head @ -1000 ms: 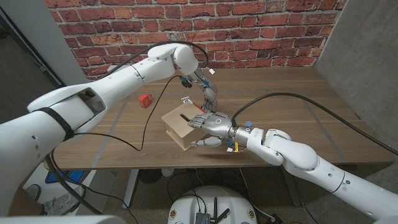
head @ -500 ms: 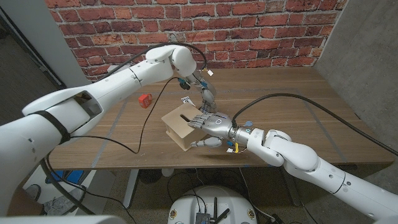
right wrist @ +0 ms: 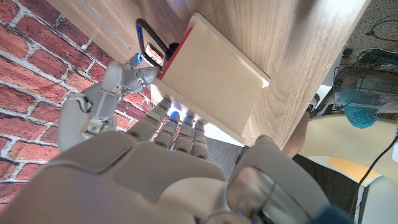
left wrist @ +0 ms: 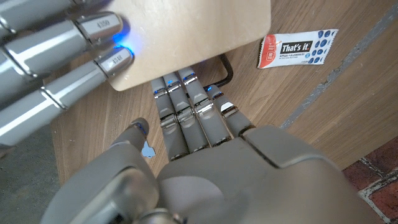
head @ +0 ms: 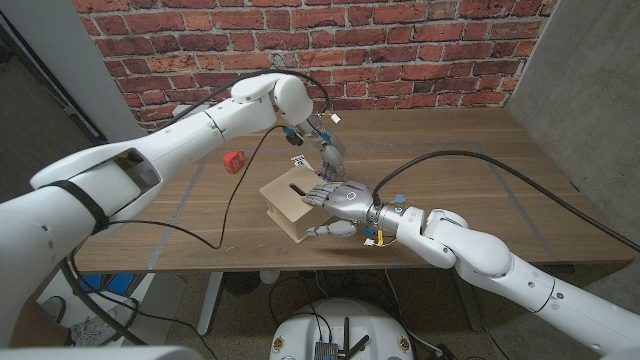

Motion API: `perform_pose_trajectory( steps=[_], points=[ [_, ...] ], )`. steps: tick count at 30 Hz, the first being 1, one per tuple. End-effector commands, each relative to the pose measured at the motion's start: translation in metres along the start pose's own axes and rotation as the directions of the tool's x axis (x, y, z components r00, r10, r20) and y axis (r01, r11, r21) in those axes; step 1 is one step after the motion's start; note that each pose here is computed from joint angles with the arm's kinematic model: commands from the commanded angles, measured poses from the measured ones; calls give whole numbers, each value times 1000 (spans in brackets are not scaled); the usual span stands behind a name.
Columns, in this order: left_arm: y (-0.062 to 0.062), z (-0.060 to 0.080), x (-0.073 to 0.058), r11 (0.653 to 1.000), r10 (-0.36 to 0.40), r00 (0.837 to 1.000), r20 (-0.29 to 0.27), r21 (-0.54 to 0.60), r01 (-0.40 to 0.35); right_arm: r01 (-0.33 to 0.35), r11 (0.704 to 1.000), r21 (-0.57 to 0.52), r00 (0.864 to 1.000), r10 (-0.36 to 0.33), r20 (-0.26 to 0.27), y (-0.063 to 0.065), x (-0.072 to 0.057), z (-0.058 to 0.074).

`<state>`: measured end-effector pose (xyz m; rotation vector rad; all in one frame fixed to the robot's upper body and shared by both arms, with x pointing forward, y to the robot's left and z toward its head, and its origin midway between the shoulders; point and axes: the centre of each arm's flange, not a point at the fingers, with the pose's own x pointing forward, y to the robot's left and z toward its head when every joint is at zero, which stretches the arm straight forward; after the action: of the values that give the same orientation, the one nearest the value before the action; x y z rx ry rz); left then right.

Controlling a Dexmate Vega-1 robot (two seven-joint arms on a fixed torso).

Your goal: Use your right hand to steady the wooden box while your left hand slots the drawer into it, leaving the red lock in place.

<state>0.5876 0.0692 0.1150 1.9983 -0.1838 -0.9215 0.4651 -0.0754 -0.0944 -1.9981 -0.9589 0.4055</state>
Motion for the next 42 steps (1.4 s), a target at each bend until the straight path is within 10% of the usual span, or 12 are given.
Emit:
perform_pose_trajectory(
  steps=[1, 42],
  points=[
    [-3, -3, -1, 999, -31, 999, -8, -12, 31, 3, 1000, 3, 1000, -3, -11, 0, 1, 0],
    [5, -5, -4, 999, 47, 999, -12, 7, -47, 19, 1000, -2, 1000, -19, -12, 0, 0, -1]
  ],
)
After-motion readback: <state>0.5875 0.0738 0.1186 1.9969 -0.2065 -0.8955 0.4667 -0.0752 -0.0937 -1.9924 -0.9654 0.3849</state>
